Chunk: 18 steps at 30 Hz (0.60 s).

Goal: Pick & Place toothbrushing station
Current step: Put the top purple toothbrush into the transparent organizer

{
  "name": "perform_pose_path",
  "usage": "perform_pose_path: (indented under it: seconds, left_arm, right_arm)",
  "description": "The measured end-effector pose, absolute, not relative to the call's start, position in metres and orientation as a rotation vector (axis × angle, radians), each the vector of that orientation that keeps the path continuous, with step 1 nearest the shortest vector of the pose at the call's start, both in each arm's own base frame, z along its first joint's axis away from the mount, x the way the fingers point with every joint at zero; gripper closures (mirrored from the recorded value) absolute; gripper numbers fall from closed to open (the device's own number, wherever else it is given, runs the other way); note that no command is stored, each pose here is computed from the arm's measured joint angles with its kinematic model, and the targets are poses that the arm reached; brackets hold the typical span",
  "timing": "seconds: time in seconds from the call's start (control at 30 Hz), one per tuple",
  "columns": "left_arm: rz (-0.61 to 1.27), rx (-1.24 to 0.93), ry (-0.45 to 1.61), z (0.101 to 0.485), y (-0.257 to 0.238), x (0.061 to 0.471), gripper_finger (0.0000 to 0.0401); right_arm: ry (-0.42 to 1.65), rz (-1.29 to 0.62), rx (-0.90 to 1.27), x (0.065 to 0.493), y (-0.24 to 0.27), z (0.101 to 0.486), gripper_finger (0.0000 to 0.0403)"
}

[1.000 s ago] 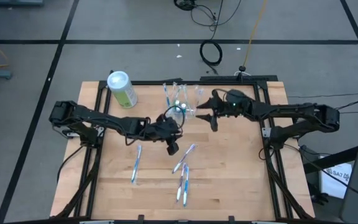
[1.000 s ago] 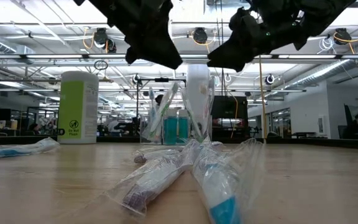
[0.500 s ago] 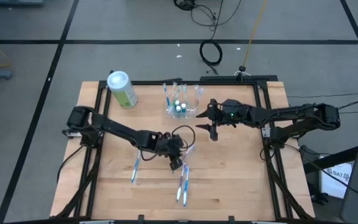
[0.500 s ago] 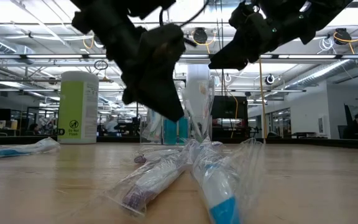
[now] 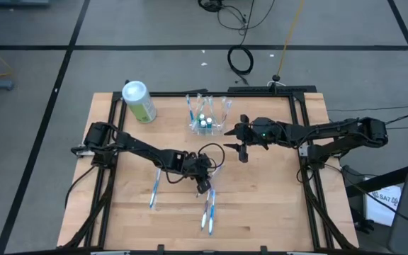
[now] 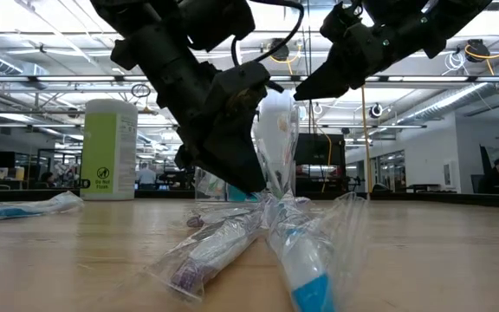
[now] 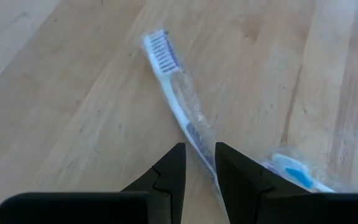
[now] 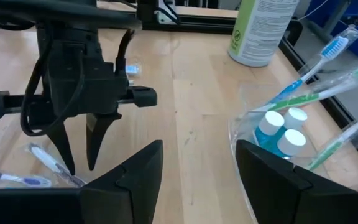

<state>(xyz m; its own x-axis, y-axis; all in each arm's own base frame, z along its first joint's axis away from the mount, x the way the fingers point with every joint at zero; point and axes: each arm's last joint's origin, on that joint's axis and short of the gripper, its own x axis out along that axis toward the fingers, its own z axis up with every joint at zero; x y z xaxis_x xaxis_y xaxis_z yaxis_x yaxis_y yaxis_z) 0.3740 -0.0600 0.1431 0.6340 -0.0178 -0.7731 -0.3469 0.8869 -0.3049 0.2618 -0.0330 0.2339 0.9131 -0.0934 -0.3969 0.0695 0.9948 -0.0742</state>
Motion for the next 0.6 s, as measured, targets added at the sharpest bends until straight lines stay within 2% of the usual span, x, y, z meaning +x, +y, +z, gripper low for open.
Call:
perform_pose_path:
  seconds: [0.3,0.6]
  left_arm:
    - [0.177,-0.459,0.872,0.1434,-0.0611,0.3743,0.0301]
    - [0.238,-0.437,0.832,0.1445,-0.0611,0.3752,0.0215]
  right_arm:
    - [0.411,-0.083,-0.059,0.2619,-0.0331,0.2339,0.0211]
    - [0.409,-0.083,-0.059,0.2619,-0.0332,0.2342,0.0211]
